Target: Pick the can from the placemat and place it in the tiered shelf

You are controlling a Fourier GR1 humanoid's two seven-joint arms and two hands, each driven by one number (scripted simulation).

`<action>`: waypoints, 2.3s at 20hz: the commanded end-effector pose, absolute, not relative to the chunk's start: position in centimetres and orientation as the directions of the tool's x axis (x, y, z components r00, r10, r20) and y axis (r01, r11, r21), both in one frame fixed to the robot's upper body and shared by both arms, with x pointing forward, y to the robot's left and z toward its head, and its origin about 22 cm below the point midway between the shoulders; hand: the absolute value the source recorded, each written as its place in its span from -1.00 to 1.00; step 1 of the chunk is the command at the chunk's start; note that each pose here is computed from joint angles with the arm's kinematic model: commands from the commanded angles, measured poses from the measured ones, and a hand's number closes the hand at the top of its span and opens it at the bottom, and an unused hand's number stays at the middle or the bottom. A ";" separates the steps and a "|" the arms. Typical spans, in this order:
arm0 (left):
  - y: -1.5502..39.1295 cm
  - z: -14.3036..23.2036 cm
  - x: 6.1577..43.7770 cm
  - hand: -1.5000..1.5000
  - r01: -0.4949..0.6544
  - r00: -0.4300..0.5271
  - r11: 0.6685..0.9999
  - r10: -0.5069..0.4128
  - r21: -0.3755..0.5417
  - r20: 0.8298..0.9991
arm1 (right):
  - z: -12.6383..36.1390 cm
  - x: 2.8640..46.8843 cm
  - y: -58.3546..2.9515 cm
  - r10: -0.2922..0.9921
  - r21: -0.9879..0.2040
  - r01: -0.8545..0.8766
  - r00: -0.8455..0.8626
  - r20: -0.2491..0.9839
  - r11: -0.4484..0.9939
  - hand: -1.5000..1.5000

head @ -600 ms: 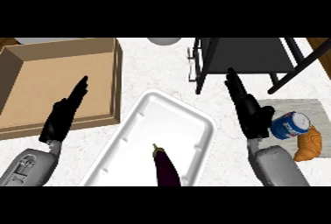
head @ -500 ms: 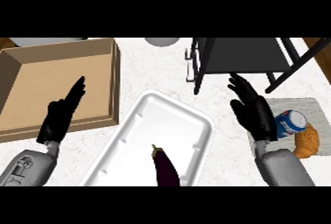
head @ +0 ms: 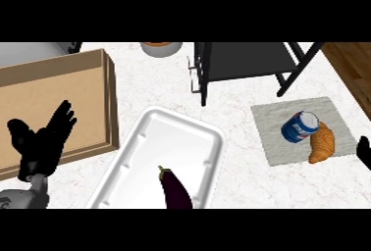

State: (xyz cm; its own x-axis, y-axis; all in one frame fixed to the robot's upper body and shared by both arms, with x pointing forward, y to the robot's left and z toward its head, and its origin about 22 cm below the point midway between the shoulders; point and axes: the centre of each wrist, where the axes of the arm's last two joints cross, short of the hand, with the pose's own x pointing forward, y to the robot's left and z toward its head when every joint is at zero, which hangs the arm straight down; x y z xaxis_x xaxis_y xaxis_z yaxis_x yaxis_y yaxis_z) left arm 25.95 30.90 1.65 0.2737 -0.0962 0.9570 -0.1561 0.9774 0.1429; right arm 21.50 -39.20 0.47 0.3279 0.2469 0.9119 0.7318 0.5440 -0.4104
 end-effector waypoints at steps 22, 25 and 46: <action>28.0 -1.1 25.1 0.00 -0.042 0.432 0.998 -0.023 0.046 0.901 | 16.0 15.6 -36.0 0.186 -0.597 0.565 0.618 0.763 0.570 -1.00; 27.8 -1.1 24.7 0.00 -0.053 0.425 0.997 -0.034 0.062 0.905 | 17.9 17.3 -35.9 0.146 -0.609 0.573 0.651 0.745 0.548 -1.00; 28.6 -1.2 24.4 0.00 -0.044 0.437 0.998 -0.022 0.045 0.899 | 11.8 26.4 -33.2 0.088 -0.753 0.358 0.873 0.480 0.551 -1.00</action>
State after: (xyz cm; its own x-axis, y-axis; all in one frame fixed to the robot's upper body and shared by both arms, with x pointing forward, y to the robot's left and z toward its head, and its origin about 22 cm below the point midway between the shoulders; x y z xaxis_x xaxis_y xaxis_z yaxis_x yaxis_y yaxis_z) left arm 24.63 27.15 0.60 0.3672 -0.0159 0.9300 -0.0115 0.9997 0.0217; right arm 24.24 -33.75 11.78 0.7832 0.2549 0.5672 0.3511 0.5715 -0.7417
